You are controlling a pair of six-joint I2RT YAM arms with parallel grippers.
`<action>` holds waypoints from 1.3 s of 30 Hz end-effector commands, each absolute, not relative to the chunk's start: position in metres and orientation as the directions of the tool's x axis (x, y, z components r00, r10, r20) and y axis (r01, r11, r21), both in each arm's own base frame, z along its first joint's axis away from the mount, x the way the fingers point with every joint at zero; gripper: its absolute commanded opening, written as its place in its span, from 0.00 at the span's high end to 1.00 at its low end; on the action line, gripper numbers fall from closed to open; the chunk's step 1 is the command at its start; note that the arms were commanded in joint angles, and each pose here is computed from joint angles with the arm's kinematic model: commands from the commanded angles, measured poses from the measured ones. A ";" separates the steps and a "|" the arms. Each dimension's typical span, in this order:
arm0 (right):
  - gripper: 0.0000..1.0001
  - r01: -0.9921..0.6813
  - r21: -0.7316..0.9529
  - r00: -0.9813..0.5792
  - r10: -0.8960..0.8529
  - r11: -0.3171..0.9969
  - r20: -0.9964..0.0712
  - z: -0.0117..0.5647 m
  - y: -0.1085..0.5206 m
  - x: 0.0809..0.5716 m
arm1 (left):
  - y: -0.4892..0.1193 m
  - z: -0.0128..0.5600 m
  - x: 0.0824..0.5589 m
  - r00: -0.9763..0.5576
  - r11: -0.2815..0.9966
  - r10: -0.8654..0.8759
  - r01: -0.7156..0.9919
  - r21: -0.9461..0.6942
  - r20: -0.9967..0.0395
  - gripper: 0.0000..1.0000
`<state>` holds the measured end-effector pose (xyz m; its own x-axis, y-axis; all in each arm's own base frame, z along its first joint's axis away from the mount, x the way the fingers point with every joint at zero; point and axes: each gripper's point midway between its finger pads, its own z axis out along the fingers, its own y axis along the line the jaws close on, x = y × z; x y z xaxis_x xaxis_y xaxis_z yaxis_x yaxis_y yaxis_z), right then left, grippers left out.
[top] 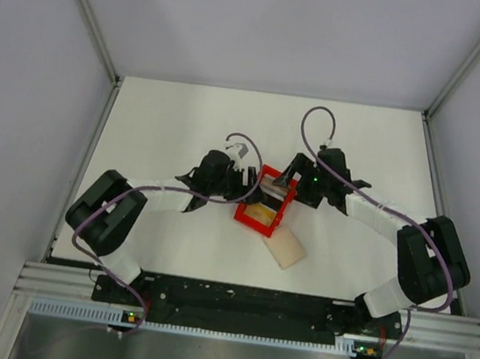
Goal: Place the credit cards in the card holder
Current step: Move the storage box to the center of the board.
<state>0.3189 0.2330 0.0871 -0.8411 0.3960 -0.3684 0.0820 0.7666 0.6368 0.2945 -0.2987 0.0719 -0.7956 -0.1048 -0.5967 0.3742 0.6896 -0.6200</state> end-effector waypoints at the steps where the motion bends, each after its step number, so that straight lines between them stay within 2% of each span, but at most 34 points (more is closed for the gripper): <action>1: 0.06 0.075 0.652 -0.809 0.428 0.755 -0.403 0.105 0.235 0.343 | -0.329 0.116 0.325 -0.714 0.612 -0.139 0.483 -0.626 -0.687 0.22; 20: 0.07 0.183 0.625 -0.753 0.517 0.759 -0.407 0.095 0.183 0.361 | -0.386 0.129 0.386 -0.677 0.539 -0.078 0.589 -0.603 -0.731 0.28; 25: 0.04 0.168 0.545 -0.724 0.478 0.822 -0.498 0.105 0.149 0.355 | -0.361 0.136 0.391 -0.645 0.598 -0.098 0.570 -0.563 -0.758 0.18; 27: 0.03 0.164 0.505 -0.713 0.455 0.848 -0.533 0.110 0.134 0.346 | -0.347 0.148 0.389 -0.616 0.618 -0.119 0.567 -0.544 -0.778 0.13; 31: 0.02 0.135 0.485 -0.724 0.420 0.864 -0.547 0.114 0.124 0.313 | -0.319 0.165 0.385 -0.576 0.675 -0.139 0.540 -0.502 -0.806 0.09; 35: 0.10 0.129 0.586 -0.795 0.437 0.800 -0.422 0.087 0.144 0.257 | -0.287 0.152 0.353 -0.626 0.740 -0.149 0.443 -0.506 -0.766 0.08; 39: 0.19 0.118 0.591 -0.838 0.399 0.798 -0.372 0.066 0.160 0.220 | -0.266 0.126 0.304 -0.691 0.738 -0.188 0.369 -0.564 -0.698 0.11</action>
<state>0.2562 0.1411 0.0855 -0.7721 0.4360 -0.4624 0.1161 0.8121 0.5718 0.3425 -0.2860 0.1540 -0.6283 -0.1677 -0.7597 0.4536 0.7144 -0.5329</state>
